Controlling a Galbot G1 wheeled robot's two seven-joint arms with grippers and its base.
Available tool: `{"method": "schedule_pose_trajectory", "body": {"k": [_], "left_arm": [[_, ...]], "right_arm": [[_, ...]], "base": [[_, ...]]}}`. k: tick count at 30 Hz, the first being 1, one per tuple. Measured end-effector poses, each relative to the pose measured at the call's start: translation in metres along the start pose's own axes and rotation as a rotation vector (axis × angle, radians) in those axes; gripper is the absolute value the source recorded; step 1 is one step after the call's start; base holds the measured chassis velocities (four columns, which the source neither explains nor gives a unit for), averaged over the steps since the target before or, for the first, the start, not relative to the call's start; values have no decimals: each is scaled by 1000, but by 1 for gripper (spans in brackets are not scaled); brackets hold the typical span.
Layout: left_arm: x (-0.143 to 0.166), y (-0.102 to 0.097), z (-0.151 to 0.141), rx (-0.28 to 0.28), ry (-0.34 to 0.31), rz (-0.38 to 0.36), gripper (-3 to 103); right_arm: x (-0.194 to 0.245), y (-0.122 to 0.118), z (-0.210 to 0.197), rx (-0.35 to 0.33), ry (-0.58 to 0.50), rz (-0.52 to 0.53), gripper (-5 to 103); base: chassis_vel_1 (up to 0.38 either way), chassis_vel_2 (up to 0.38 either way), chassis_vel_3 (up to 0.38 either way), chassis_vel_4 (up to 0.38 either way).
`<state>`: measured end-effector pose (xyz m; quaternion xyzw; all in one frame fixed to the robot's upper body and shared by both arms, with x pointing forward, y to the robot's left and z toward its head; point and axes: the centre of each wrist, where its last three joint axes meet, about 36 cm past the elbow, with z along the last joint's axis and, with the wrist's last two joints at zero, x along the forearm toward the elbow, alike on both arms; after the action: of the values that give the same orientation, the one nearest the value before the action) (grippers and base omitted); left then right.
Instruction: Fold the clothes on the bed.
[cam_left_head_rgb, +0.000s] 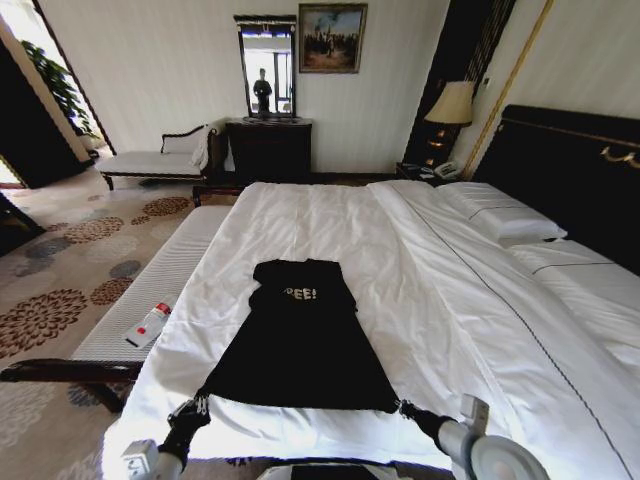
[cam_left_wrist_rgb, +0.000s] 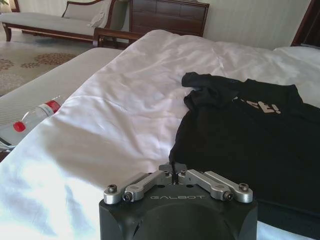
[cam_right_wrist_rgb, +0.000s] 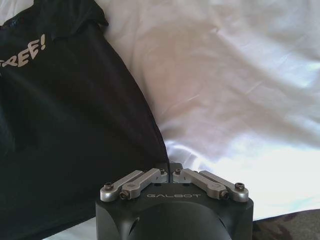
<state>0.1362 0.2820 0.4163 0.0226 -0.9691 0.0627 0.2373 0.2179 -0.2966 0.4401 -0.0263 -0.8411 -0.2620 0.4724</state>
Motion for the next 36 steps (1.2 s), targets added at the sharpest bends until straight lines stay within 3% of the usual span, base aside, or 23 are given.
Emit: {"method": "schedule_pose_trajectory", "body": {"k": [7, 15, 25, 30, 36], "left_arm": [[27, 12, 35, -20, 18, -21, 0], [49, 9, 55, -13, 47, -25, 0], [36, 26, 66, -36, 60, -62, 0], [24, 16, 68, 0, 82, -52, 0], [15, 12, 68, -8, 91, -39, 0]], "right_arm": [[0, 1, 14, 30, 24, 35, 1], [4, 3, 19, 81, 21, 68, 1], [-1, 3, 31, 92, 37, 83, 0], [-10, 1, 30, 95, 39, 80, 0], [-12, 2, 29, 98, 39, 71, 0]], "base": [[0, 0, 0, 0], [0, 0, 0, 0], [0, 0, 0, 0], [0, 0, 0, 0], [0, 0, 0, 0]]}}
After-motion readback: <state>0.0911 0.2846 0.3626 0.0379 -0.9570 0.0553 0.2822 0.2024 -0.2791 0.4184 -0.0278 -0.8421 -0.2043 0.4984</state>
